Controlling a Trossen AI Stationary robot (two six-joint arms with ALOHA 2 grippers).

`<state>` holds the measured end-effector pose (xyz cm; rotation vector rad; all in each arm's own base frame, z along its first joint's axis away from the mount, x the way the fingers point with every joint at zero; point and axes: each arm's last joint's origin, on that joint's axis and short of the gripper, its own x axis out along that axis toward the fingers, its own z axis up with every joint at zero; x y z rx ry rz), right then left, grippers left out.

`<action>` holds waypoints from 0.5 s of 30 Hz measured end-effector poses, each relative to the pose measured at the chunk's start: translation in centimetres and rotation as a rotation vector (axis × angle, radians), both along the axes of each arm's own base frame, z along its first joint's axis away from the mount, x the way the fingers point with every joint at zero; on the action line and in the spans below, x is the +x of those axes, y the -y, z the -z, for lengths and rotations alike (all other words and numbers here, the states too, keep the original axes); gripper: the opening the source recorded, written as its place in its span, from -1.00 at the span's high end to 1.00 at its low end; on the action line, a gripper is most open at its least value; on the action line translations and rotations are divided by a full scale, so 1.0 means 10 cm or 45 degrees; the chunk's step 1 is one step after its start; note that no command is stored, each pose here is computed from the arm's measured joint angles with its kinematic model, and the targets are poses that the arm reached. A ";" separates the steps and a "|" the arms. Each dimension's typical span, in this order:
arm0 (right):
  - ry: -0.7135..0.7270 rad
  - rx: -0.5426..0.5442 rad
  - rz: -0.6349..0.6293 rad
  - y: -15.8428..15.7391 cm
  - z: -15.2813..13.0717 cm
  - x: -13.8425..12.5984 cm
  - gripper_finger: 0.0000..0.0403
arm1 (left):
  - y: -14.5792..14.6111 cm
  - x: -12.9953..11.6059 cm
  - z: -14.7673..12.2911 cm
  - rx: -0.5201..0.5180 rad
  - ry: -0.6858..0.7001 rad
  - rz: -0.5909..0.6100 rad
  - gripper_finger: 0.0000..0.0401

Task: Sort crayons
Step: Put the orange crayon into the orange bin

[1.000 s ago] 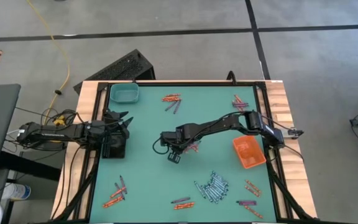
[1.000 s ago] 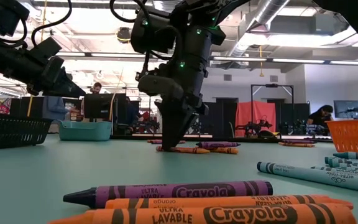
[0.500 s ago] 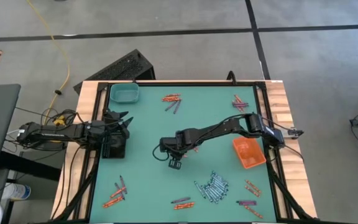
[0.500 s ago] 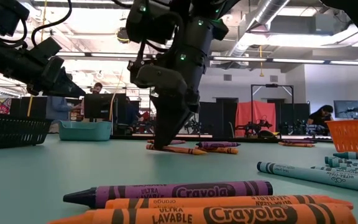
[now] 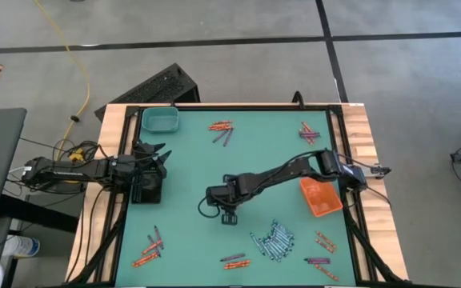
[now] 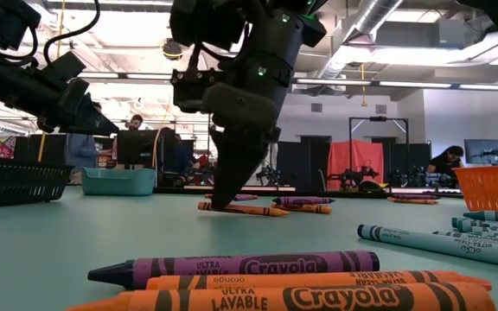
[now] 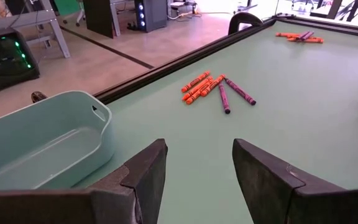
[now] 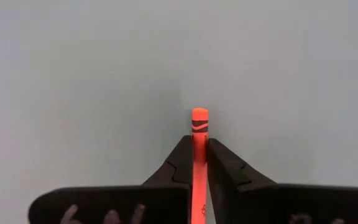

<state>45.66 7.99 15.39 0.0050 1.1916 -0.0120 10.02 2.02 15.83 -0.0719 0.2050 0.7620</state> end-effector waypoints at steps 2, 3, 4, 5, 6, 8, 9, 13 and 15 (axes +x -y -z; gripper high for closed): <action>0.002 -0.025 -0.026 -0.03 0.00 -0.01 0.80 | 0.00 0.00 0.00 0.000 0.000 0.000 0.12; 0.002 -0.028 -0.034 -0.03 0.00 -0.01 0.80 | 0.00 0.00 0.00 0.000 0.000 0.000 0.12; 0.003 -0.029 -0.040 -0.04 0.00 -0.01 0.80 | 0.00 0.00 0.00 0.000 0.000 0.000 0.12; 0.002 -0.029 -0.044 -0.06 0.00 -0.01 0.80 | 0.00 0.00 0.00 0.000 0.000 0.000 0.12; 0.006 -0.029 -0.044 -0.06 0.01 -0.01 0.80 | 0.00 0.00 0.00 0.000 0.000 0.000 0.12; 0.003 -0.030 -0.044 -0.05 0.03 -0.02 0.80 | 0.00 0.00 0.00 0.000 0.000 0.000 0.12; -0.002 -0.031 -0.044 -0.05 0.04 -0.02 0.80 | 0.00 0.00 0.00 0.000 0.000 0.000 0.12; 0.002 -0.032 -0.046 -0.05 0.04 -0.02 0.80 | 0.00 0.00 0.00 0.000 0.000 0.000 0.12; 0.001 -0.032 -0.045 -0.05 0.04 -0.02 0.80 | 0.00 0.00 0.00 0.000 0.000 0.000 0.12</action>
